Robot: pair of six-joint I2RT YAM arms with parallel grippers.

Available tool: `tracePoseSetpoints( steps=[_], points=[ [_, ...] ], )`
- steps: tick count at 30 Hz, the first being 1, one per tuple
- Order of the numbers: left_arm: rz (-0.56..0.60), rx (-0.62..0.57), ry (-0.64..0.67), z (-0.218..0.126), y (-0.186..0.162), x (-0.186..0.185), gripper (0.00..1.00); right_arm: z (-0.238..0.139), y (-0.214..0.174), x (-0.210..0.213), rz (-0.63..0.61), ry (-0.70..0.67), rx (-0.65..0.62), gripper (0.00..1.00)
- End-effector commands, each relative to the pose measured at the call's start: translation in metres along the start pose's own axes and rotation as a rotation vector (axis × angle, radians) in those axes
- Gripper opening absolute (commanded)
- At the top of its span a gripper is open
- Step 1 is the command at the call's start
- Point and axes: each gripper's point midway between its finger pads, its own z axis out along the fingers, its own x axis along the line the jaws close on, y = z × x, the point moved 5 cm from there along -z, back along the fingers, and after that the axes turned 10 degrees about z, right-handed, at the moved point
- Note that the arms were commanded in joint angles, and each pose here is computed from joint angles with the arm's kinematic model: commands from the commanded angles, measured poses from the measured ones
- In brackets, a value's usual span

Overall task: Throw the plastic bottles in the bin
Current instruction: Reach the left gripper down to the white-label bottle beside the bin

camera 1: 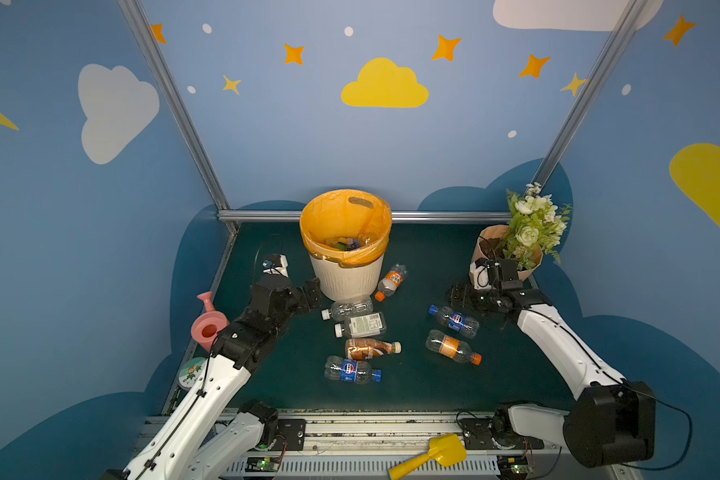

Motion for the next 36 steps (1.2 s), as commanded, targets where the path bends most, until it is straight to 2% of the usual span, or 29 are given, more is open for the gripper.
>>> tracePoseSetpoints(
  steps=[1, 4, 7, 10, 13, 16, 20, 24, 28, 36],
  points=[
    [0.239, 0.061, -0.064, 0.004, -0.017, -0.030, 1.00, -0.003, 0.006, 0.005, -0.004, 0.007, -0.016, 0.92],
    [0.444, 0.149, -0.113, 0.015, -0.032, -0.059, 1.00, -0.003, 0.006, 0.005, -0.003, 0.005, -0.021, 0.92],
    [0.592, 0.258, -0.163, 0.031, -0.048, -0.080, 1.00, -0.003, 0.005, 0.004, -0.004, 0.000, -0.018, 0.92],
    [0.711, 0.370, -0.214, 0.043, -0.065, -0.096, 0.98, -0.003, 0.004, 0.002, -0.010, -0.008, -0.018, 0.92],
    [0.778, 0.480, -0.242, 0.052, -0.079, -0.104, 0.96, -0.004, 0.002, 0.001, -0.015, -0.014, -0.022, 0.92],
    [0.829, 0.548, -0.243, 0.064, -0.092, -0.110, 0.92, -0.004, 0.001, 0.000, -0.016, -0.013, -0.024, 0.92],
    [0.866, 0.581, -0.188, 0.081, -0.097, -0.111, 0.86, -0.003, 0.001, -0.001, -0.016, -0.015, -0.022, 0.92],
    [0.890, 0.633, -0.217, 0.095, -0.109, -0.118, 0.82, -0.003, 0.001, -0.001, -0.023, -0.018, -0.020, 0.93],
    [0.922, 0.687, -0.202, 0.110, -0.121, -0.119, 0.82, -0.002, 0.000, -0.004, -0.026, -0.031, -0.016, 0.93],
    [0.936, 0.697, -0.197, 0.135, -0.127, -0.125, 0.82, -0.002, 0.000, -0.005, -0.027, -0.038, -0.012, 0.93]
  ],
)
